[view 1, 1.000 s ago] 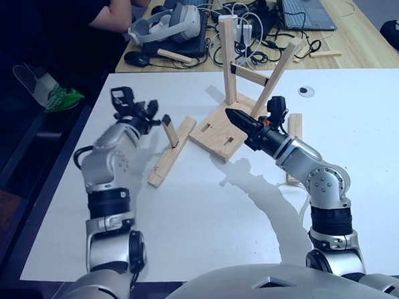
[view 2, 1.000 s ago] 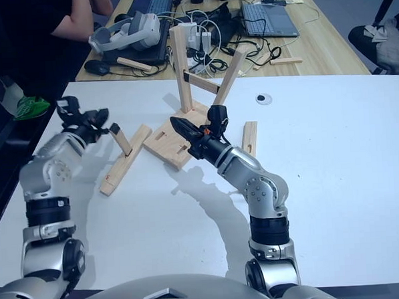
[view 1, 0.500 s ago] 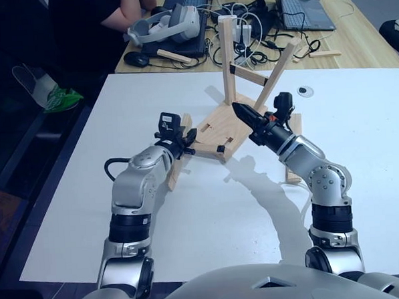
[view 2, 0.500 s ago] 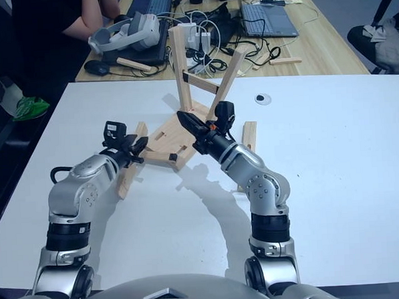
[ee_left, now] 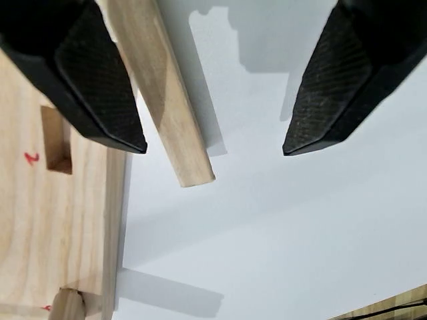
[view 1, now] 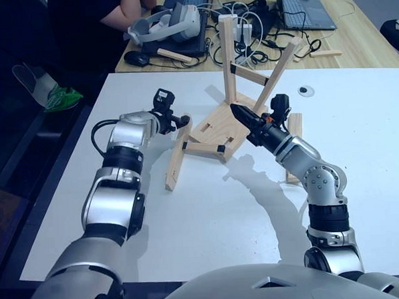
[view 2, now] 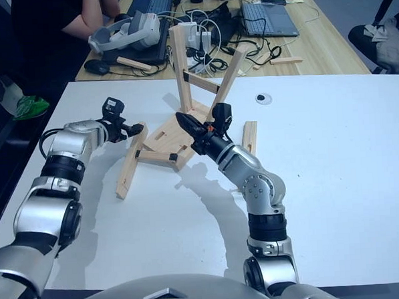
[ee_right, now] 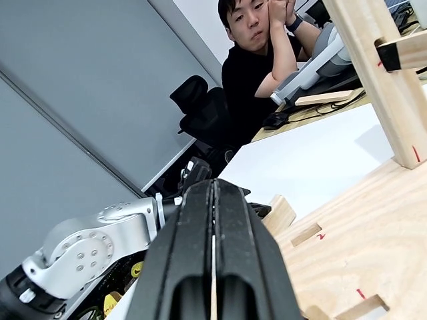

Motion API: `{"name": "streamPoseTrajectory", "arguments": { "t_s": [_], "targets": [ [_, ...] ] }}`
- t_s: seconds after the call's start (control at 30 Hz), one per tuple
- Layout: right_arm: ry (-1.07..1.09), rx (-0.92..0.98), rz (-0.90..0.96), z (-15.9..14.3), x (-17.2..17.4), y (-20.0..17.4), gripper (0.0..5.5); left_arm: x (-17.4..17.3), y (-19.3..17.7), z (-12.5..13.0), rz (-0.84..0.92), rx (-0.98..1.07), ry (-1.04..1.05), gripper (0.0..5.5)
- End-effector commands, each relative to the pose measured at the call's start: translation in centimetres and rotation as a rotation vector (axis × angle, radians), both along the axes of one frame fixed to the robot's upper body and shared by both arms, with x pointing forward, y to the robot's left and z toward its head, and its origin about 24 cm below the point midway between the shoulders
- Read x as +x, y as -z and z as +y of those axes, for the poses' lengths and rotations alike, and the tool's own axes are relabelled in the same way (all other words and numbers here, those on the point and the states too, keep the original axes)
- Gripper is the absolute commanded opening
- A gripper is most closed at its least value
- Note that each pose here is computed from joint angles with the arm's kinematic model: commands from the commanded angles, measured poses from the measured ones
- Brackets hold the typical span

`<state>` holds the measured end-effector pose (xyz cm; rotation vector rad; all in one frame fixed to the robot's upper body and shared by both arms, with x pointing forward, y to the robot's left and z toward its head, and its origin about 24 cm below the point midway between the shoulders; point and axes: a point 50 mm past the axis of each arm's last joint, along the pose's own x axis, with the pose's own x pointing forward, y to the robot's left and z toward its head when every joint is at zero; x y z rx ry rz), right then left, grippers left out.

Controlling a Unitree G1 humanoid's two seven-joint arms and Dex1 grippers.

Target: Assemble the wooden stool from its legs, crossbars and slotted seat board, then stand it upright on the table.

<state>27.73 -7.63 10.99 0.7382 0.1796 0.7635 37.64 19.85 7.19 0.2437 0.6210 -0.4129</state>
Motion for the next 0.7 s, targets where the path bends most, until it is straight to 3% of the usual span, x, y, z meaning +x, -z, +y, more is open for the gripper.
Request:
{"name": "streamPoseTrajectory", "arguments": {
  "t_s": [0.03,0.13,0.33,0.7],
  "targets": [
    [-0.024,-0.016,-0.012,0.2,0.1,-0.1,0.00,0.7,-0.3,-1.1,0.000,0.046,0.073,4.36],
    [-0.039,-0.022,-0.014,0.5,-0.1,-0.1,0.00,0.8,0.0,-1.2,0.013,0.055,0.073,4.80],
    [-0.024,-0.028,-0.010,0.5,0.0,0.2,0.00,0.3,0.7,-0.6,0.117,-0.080,-0.017,4.80],
    [-0.008,-0.023,-0.004,0.5,-0.1,0.4,0.00,-1.2,3.0,-0.4,0.231,0.017,0.073,3.22]
  ]
}}
